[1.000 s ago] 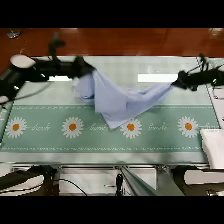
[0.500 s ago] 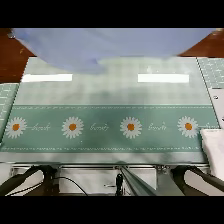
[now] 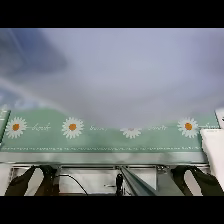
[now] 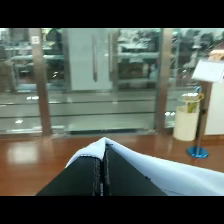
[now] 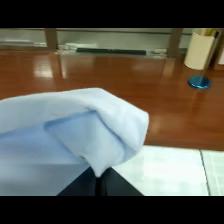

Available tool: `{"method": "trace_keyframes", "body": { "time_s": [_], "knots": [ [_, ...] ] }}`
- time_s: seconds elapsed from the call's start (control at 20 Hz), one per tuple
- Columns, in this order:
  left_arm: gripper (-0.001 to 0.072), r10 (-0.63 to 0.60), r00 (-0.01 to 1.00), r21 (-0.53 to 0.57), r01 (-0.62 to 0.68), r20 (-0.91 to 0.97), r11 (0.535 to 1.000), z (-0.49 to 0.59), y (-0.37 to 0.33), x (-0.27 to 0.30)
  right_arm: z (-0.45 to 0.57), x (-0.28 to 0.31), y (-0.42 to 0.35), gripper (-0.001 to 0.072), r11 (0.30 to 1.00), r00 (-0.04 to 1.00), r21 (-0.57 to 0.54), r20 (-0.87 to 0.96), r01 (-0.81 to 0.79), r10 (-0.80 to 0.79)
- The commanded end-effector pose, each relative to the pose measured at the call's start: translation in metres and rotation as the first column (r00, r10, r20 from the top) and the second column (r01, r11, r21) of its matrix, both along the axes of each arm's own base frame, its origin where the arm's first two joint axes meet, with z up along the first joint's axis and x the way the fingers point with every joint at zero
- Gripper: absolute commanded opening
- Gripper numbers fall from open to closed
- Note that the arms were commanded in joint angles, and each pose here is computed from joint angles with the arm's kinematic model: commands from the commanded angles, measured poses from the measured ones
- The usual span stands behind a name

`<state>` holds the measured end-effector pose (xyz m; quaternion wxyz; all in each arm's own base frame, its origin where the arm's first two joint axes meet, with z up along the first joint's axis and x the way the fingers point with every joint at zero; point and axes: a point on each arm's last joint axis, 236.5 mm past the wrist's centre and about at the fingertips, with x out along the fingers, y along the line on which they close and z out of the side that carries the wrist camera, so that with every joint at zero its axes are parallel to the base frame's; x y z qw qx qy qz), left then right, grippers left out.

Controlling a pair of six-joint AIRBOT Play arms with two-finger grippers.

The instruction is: Fold the shirts.

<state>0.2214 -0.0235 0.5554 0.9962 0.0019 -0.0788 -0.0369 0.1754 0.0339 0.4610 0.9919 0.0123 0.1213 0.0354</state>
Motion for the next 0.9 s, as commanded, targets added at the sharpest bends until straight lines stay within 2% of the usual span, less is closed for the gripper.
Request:
{"method": "trace_keyframes", "body": {
  "time_s": [0.0, 0.15, 0.3, 0.5, 0.65, 0.75, 0.85],
  "knots": [
    [0.0025, 0.065, 0.978, 0.004, -0.066, -0.200, 0.998, -0.056, 0.014, -0.004, -0.030, -0.026, -0.005, 0.0018, 0.998, 0.994, 0.009, -0.092, 0.055, -0.054],
    [0.0025, -0.029, 0.898, -0.068, -0.001, -0.439, 0.998, -0.137, 0.011, 0.035, -0.070, 0.002, -0.007, 0.0018, 0.998, 0.975, 0.056, -0.220, 0.033, -0.019],
    [0.0025, -0.090, 0.783, -0.154, -0.007, -0.615, 0.988, -0.227, 0.020, 0.089, -0.127, 0.049, -0.009, 0.0018, 0.990, 0.944, 0.137, -0.327, 0.010, 0.036],
    [0.0025, -0.200, 0.627, -0.247, 0.012, -0.753, 0.969, -0.341, 0.003, 0.157, -0.211, 0.128, -0.021, 0.0018, 0.963, 0.911, 0.266, -0.405, 0.037, 0.077],
    [0.0026, -0.222, 0.600, -0.261, 0.024, -0.768, 0.965, -0.390, -0.012, 0.212, -0.264, 0.186, -0.027, 0.0018, 0.933, 0.874, 0.357, -0.469, 0.054, 0.129],
    [0.0025, -0.235, 0.627, -0.288, 0.017, -0.743, 0.957, -0.409, -0.022, 0.247, -0.277, 0.236, -0.019, 0.0018, 0.881, 0.892, 0.473, -0.403, 0.011, 0.205],
    [0.0026, -0.271, 0.645, -0.352, 0.004, -0.715, 0.936, -0.420, -0.032, 0.269, -0.304, 0.278, -0.027, 0.0018, 0.822, 0.895, 0.566, -0.396, 0.063, 0.204]
  ]
}}
